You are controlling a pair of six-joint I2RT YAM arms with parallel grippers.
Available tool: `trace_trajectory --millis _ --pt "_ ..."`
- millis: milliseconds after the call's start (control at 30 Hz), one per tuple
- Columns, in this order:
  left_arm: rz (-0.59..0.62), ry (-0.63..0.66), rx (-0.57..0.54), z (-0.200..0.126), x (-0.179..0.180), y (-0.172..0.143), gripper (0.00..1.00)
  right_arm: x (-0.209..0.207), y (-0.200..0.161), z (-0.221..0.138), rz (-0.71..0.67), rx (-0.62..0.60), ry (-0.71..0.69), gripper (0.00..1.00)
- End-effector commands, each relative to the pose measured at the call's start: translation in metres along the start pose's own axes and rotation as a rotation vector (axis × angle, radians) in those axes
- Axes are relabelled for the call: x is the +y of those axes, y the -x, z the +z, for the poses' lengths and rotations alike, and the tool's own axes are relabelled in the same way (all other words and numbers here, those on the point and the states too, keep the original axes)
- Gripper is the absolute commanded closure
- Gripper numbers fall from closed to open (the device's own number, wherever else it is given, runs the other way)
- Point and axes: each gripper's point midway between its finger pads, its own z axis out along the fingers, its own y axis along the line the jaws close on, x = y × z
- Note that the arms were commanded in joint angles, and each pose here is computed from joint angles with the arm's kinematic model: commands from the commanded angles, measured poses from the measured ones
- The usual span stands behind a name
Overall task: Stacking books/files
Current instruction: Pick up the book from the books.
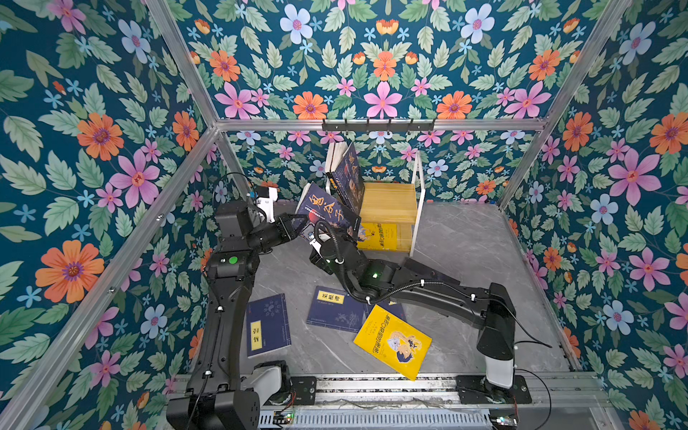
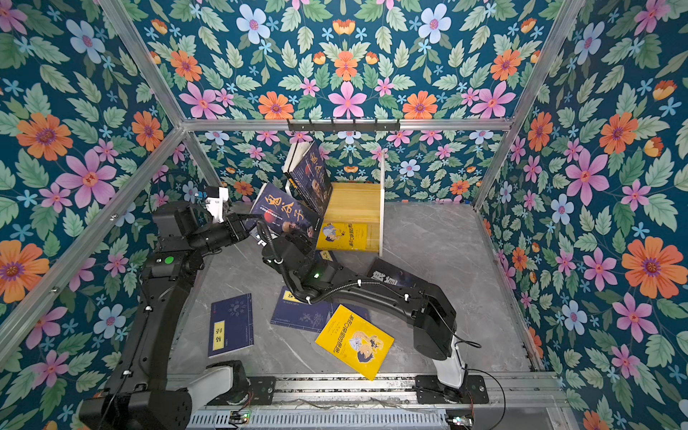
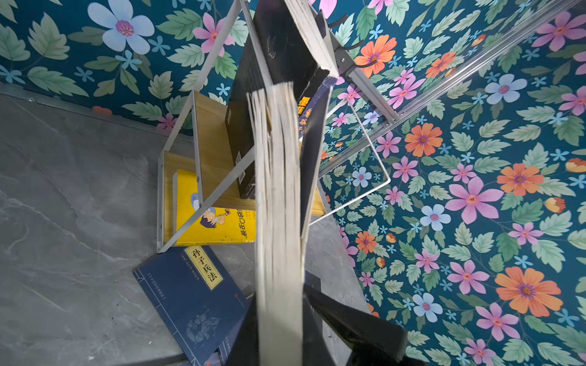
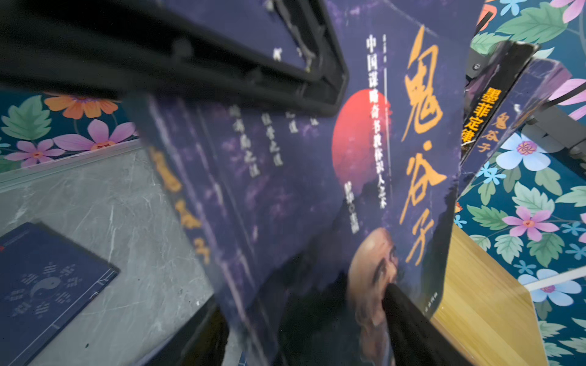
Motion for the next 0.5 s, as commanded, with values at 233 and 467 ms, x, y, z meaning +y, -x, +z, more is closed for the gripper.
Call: trace_trajectory --millis 233,467 --pt "0.062 -0.063 -0.054 -0.008 -0.012 0.010 0.95 -0.019 0.007 0.014 -0.024 -0.002 -0.103 0.93" --pt "0.157 0.039 -0.082 -0.013 0.014 0.012 0.40 -0.031 -0.003 -0.012 0.034 -0.026 -0.075 1.00"
